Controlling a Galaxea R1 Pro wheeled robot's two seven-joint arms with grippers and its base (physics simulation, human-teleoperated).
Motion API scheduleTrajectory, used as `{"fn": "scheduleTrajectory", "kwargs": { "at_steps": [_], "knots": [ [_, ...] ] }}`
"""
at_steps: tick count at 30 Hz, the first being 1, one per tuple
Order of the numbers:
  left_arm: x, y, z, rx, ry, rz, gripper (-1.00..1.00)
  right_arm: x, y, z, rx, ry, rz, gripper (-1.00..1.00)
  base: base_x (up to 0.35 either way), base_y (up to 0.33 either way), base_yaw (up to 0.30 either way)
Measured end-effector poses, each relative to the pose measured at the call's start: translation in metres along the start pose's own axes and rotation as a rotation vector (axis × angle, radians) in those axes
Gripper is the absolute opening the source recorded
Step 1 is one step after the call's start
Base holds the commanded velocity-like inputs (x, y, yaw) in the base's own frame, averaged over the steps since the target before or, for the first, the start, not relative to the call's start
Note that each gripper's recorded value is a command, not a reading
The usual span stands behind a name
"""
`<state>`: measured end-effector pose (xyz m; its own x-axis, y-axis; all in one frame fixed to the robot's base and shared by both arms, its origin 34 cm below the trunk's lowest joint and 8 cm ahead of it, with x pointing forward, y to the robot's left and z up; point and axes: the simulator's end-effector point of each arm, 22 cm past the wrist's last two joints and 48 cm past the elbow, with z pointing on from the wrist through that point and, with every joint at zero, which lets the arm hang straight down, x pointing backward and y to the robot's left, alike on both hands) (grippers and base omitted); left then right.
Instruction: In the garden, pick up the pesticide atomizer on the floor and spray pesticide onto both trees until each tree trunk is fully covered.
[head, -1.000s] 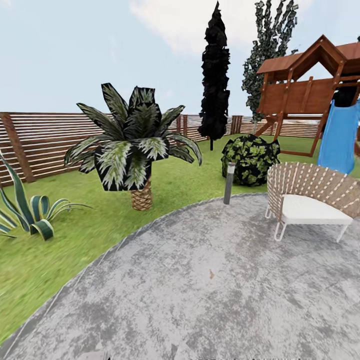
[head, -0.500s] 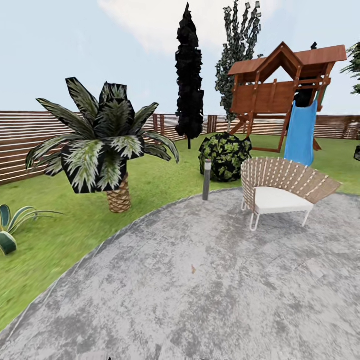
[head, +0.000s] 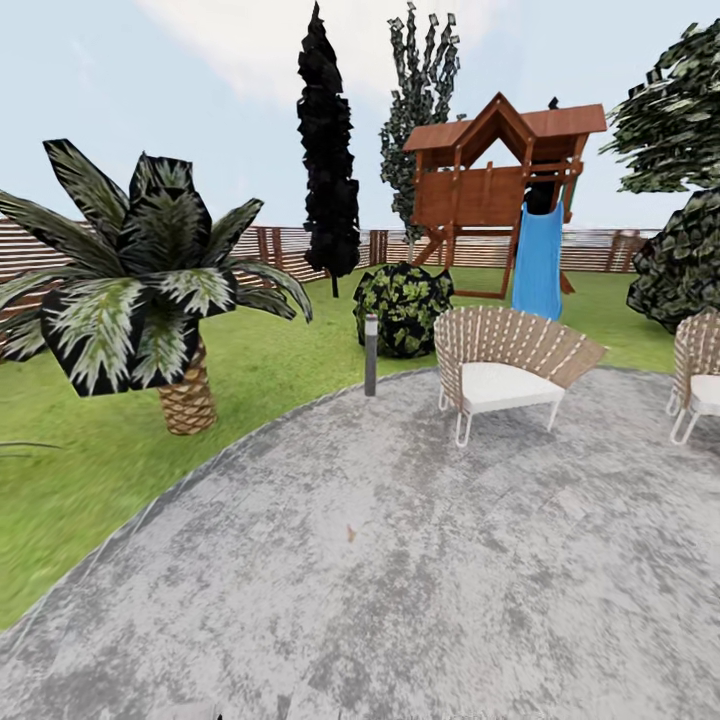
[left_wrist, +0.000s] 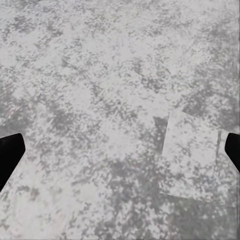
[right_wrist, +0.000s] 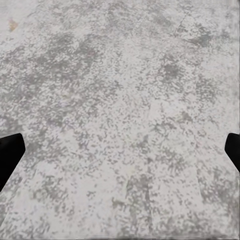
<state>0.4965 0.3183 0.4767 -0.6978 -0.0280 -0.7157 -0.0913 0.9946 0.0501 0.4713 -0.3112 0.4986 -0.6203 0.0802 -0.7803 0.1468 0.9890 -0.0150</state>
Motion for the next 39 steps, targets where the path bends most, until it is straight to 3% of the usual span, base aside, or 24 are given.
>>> {"fn": "scheduleTrajectory", "kwargs": {
  "at_steps": [39],
  "knots": [
    [0.064, -0.003, 0.046, 0.0, 0.0, 0.0, 1.0, 0.069, 0.001, 0.04, -0.001, 0.003, 0.0, 1.0, 0.0, 0.0, -0.3]
  ]
}}
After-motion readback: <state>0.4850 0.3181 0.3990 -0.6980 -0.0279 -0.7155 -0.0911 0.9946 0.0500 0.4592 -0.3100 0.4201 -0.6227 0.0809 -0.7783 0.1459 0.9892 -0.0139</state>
